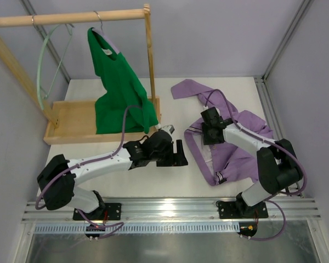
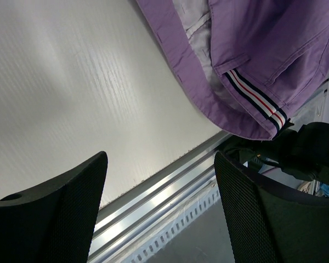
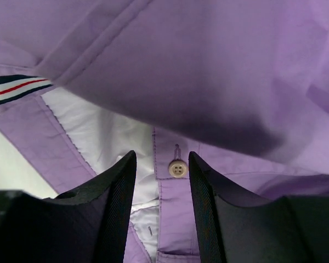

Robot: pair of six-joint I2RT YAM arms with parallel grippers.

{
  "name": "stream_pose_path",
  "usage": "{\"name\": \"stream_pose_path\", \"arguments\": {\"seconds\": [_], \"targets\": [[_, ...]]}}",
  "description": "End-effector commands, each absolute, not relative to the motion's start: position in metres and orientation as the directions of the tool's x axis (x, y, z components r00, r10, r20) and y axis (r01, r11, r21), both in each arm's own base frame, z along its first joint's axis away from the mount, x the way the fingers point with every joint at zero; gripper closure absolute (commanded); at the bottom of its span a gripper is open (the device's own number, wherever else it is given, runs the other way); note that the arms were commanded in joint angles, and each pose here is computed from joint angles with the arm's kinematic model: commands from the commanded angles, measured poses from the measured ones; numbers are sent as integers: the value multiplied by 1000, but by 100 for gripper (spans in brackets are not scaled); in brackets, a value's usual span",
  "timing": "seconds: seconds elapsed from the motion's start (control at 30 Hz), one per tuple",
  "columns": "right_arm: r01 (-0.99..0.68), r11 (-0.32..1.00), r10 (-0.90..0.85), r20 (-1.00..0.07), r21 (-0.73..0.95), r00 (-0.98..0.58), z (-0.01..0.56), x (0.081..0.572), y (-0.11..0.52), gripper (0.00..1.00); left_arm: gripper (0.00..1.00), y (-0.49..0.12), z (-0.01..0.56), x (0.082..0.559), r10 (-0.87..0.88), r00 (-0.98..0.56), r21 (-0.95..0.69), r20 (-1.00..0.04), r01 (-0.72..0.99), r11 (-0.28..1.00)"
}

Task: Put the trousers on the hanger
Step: Fold the trousers

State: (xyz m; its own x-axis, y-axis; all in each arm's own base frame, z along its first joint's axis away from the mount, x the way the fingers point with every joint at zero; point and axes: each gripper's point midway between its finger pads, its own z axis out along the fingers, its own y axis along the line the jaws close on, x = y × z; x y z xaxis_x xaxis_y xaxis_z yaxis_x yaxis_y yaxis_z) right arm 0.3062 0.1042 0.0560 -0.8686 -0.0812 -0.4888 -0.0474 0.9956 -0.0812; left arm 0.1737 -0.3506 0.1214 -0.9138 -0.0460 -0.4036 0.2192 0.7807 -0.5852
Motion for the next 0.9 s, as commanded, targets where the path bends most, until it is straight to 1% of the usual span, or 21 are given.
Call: {"name": "stream_pose_path", "arguments": {"seconds": [0.0,0.13,0.2,0.33,0.43,0.47,0.57,0.7,0.83,0.87], "targets": [[-58,993,-106,-522,-107,-846,53,319,105,53,21,-341,135,176,-49,-884,-575,-464,258,776],[-37,979,-129,-472,-200,-872,39,317,92,55,21,-338,137,176,-51,-882,-576,-468,261,775],[-23,978,-123,-476,-209,-871,40,318,90,57,21,-337,140,176,-52,-880,-577,-472,264,773],[-5,975,-110,-465,-220,-878,39,319,89,64,21,-336,144,179,-63,-876,-584,-478,263,768],[9,974,-101,-466,-227,-879,39,320,87,74,21,-335,146,178,-68,-876,-588,-477,261,766],[11,974,-98,-467,-225,-879,39,320,87,81,21,-335,146,177,-70,-877,-590,-475,258,765],[22,976,-85,-472,-217,-878,40,320,88,96,21,-333,146,176,-74,-877,-593,-475,256,764],[21,980,-75,-462,-198,-884,41,315,91,96,21,-330,144,179,-90,-871,-585,-483,244,774],[5,987,-74,-477,-163,-876,58,314,97,96,21,-329,143,180,-96,-869,-583,-485,239,776],[2,990,-71,-499,-144,-864,71,316,99,96,21,-328,142,181,-97,-866,-578,-490,239,780]]}}
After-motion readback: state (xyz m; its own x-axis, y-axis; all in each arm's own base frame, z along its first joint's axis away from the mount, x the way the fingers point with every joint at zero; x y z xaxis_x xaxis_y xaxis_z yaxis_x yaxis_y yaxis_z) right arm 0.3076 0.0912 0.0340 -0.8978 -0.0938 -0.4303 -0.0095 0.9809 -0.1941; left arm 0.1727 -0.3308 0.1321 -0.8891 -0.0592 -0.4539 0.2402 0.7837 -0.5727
